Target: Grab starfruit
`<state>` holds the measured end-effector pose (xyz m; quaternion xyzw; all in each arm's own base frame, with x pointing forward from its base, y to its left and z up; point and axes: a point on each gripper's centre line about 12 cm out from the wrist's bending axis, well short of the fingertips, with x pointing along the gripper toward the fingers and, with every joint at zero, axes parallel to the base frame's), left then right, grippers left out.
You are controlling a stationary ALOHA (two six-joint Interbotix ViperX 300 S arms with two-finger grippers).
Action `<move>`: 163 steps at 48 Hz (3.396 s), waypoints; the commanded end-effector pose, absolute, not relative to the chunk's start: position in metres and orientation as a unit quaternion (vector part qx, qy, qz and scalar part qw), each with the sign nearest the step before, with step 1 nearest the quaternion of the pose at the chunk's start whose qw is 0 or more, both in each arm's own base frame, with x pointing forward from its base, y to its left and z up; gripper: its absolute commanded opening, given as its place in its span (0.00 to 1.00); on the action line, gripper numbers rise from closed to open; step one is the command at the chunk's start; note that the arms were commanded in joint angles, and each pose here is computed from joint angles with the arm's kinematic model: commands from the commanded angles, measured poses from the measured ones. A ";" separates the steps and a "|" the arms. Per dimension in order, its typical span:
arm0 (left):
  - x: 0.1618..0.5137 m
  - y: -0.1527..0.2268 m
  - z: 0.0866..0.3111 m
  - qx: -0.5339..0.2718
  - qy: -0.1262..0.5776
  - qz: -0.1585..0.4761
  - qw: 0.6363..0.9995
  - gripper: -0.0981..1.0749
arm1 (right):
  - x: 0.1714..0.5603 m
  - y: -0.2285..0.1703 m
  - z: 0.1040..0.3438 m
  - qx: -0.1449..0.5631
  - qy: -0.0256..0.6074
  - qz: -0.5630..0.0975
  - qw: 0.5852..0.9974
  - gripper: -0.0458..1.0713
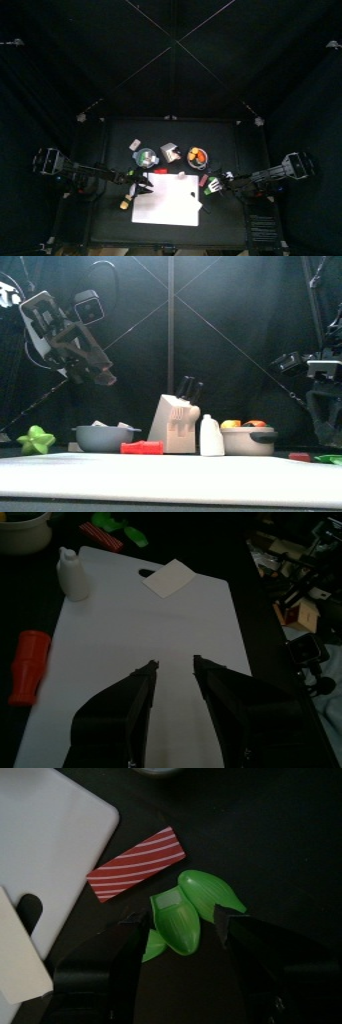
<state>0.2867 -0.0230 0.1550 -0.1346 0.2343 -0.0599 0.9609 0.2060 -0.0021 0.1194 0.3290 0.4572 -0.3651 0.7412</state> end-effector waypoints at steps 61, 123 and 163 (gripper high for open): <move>0.218 0.038 0.164 -0.325 0.455 0.322 0.764 0.74 | 0.238 -0.001 0.118 0.304 0.464 -0.367 0.747 0.83; 0.243 0.034 0.118 -0.434 0.478 0.382 0.661 0.96 | 0.251 -0.007 0.127 0.255 0.447 -0.351 0.782 0.83; 0.250 0.030 0.129 -0.437 0.474 0.374 0.667 0.62 | 0.252 -0.007 0.127 0.257 0.448 -0.351 0.781 0.83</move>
